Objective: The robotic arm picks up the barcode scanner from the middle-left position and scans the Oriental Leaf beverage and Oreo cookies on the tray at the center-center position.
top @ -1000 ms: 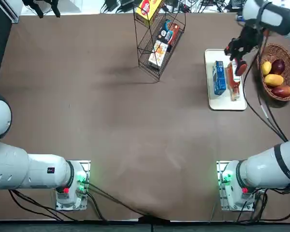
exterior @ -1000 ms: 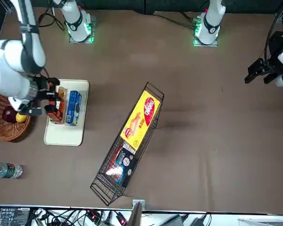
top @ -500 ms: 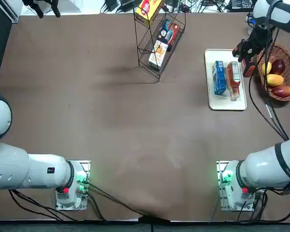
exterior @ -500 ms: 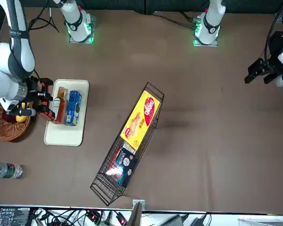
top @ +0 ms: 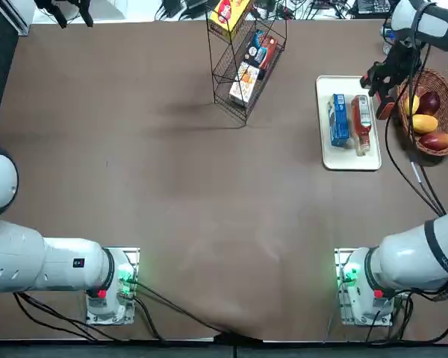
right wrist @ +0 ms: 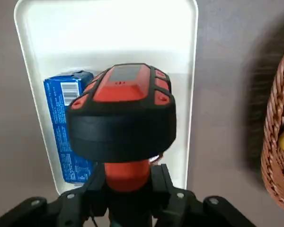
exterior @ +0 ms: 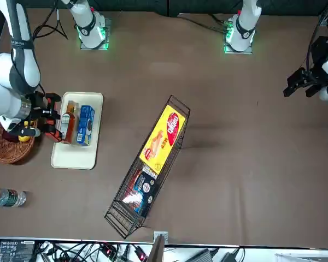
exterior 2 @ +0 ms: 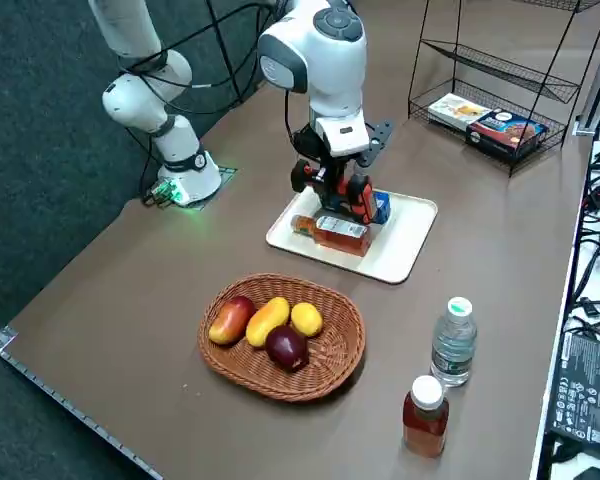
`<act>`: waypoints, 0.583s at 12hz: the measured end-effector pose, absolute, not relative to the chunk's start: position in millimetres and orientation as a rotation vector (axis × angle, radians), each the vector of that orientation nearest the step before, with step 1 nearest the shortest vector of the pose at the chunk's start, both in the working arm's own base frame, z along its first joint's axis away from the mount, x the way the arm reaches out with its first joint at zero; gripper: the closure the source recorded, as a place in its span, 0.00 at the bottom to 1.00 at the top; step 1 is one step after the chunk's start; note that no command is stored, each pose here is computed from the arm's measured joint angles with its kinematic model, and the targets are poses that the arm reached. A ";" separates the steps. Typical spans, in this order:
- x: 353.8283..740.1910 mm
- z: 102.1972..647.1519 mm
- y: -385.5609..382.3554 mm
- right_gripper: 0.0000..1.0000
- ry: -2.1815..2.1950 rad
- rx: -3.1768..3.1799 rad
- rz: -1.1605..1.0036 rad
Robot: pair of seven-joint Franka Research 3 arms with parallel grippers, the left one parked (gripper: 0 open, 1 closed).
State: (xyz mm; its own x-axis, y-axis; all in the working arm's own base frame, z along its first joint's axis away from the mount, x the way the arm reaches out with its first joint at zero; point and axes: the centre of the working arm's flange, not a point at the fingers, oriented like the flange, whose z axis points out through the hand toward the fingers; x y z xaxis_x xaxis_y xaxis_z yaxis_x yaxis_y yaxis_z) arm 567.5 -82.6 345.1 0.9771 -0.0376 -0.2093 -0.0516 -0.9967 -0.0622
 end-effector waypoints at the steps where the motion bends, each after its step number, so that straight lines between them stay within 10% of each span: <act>1: 568.1 344.3 -83.7 0.57 0.070 -3.058 0.316; 7: 566.0 340.2 -86.3 0.57 0.036 -3.050 0.343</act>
